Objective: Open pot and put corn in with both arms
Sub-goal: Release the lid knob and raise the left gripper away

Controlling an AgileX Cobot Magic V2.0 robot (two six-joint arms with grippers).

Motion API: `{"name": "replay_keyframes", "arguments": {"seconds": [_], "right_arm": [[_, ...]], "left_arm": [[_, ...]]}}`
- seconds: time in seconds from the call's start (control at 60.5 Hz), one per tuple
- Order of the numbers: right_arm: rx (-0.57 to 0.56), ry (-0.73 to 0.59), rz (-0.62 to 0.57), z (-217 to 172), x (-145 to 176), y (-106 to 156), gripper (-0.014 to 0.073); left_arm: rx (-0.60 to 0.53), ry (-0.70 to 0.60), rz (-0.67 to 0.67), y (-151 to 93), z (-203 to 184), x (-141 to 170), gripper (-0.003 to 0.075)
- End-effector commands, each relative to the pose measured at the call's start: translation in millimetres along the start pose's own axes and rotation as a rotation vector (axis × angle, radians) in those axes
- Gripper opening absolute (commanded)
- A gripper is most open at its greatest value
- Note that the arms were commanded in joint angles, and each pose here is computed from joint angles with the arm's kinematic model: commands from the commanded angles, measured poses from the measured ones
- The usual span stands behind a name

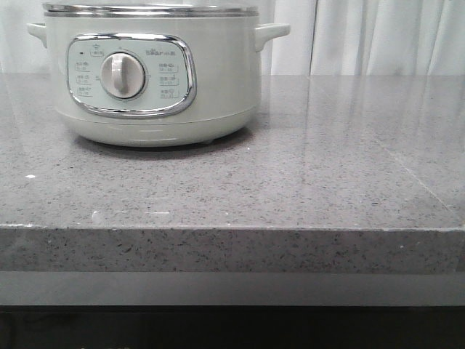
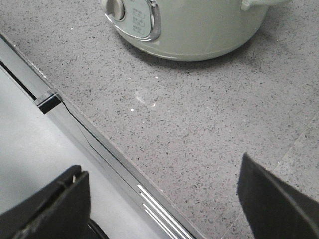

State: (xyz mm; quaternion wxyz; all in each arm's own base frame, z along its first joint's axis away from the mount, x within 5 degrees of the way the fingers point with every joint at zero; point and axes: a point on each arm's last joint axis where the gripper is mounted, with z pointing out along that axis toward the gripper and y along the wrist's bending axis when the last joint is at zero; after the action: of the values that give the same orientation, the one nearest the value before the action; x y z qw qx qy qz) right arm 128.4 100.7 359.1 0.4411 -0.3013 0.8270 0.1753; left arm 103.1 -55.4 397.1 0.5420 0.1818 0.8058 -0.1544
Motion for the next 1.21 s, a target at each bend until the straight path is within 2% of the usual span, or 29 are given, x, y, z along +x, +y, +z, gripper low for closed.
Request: {"name": "replay_keyframes", "arguments": {"seconds": [0.0, 0.132, 0.297, 0.397, 0.446, 0.529, 0.644, 0.727, 0.843, 1.19], "right_arm": [[0.008, -0.102, 0.006, -6.3, -13.3, -0.7, 0.0615], [0.008, -0.101, 0.006, -6.3, -13.2, -0.7, 0.0615], [0.008, -0.098, 0.006, -6.3, -13.0, -0.7, 0.0614], [0.007, -0.090, 0.006, -6.1, -12.1, -0.6, 0.0603], [0.006, -0.085, 0.006, -6.1, -11.6, -0.5, 0.0565], [0.005, -0.081, 0.006, -6.0, -11.3, -0.4, 0.0442], [0.005, -0.077, 0.006, -6.0, -11.0, -0.4, 0.0184], [0.005, -0.077, 0.006, -6.0, -11.0, -0.4, 0.0048], [0.004, -0.078, 0.007, -6.0, -11.0, -0.3, -0.0075], [0.004, -0.078, 0.007, -6.0, -11.0, -0.3, -0.0069]], "left_arm": [[0.049, -0.092, -0.015, -4.0, -12.6, 6.5, 0.0384], [0.065, -0.084, -0.030, -4.5, -17.4, 27.2, 0.0384], [0.062, -0.072, -0.033, -3.7, -12.6, 38.4, 0.0383], [0.060, -0.081, -0.034, -3.5, -11.5, 38.8, 0.0342], [0.058, -0.081, -0.031, -3.3, -11.4, 38.8, 0.0297], [0.051, -0.083, -0.021, -2.6, -11.4, 38.7, 0.0201], [0.043, -0.083, -0.010, -1.9, -11.4, 38.7, 0.0054], [0.042, -0.083, -0.008, -1.8, -11.4, 38.8, -0.0020], [0.029, -0.083, 0.009, -0.8, -11.3, 38.8, -0.0020], [0.027, -0.077, 0.011, -0.6, -11.3, 39.3, -0.0020]]}}
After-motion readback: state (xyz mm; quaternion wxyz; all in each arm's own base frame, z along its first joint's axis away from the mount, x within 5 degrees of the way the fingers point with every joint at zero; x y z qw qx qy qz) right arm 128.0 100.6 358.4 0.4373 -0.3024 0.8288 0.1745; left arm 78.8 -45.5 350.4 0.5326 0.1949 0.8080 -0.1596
